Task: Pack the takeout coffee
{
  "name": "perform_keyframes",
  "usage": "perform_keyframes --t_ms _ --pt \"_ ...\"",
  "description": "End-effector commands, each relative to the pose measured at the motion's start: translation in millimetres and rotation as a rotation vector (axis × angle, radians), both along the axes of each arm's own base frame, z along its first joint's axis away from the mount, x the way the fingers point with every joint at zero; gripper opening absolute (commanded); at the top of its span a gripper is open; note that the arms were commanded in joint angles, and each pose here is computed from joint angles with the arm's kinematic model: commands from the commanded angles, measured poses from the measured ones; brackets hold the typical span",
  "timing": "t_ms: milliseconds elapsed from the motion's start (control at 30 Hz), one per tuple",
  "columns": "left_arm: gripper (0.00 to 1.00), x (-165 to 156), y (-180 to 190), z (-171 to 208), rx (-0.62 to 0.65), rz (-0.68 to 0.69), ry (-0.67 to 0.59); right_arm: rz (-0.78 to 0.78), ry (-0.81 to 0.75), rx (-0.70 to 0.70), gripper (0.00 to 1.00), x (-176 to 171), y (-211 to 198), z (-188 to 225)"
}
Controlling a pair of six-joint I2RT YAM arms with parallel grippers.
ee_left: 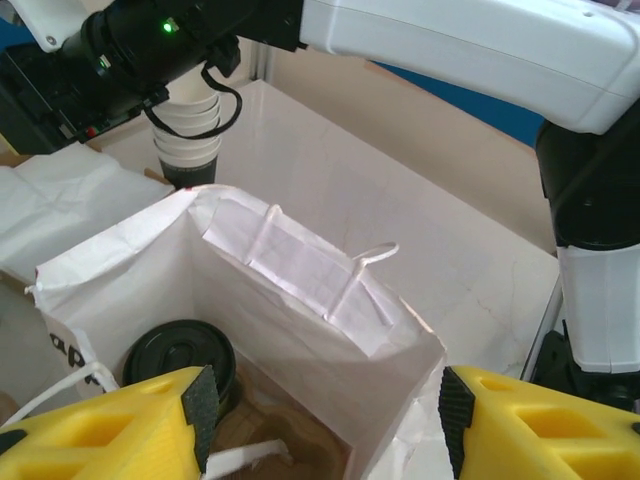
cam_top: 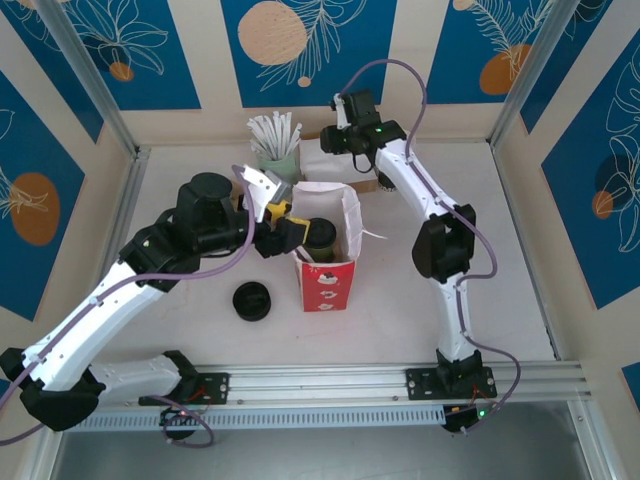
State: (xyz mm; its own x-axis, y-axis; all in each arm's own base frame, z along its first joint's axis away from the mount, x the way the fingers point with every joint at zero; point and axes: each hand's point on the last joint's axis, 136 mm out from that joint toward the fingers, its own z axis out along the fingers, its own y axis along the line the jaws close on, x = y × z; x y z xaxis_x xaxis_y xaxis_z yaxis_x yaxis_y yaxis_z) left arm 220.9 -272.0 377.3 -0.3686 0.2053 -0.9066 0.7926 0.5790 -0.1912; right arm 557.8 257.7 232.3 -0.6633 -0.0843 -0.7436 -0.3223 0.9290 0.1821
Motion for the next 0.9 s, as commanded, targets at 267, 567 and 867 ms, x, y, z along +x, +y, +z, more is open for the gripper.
perform_keyframes --t_ms 267,567,867 --pt "0.64 -4.6 18.2 -10.8 0.038 0.077 0.050 -0.037 0.005 -0.092 0.43 40.6 0.0 -47.3" --pt "0.64 -10.3 33.6 -14.1 0.047 0.130 0.083 -0.015 -0.019 -0.140 0.47 61.0 4.0 -82.7" --pt "0.64 -14.2 44.7 -18.2 0.048 0.171 0.108 -0.009 -0.014 -0.137 0.51 70.7 4.7 -107.3"
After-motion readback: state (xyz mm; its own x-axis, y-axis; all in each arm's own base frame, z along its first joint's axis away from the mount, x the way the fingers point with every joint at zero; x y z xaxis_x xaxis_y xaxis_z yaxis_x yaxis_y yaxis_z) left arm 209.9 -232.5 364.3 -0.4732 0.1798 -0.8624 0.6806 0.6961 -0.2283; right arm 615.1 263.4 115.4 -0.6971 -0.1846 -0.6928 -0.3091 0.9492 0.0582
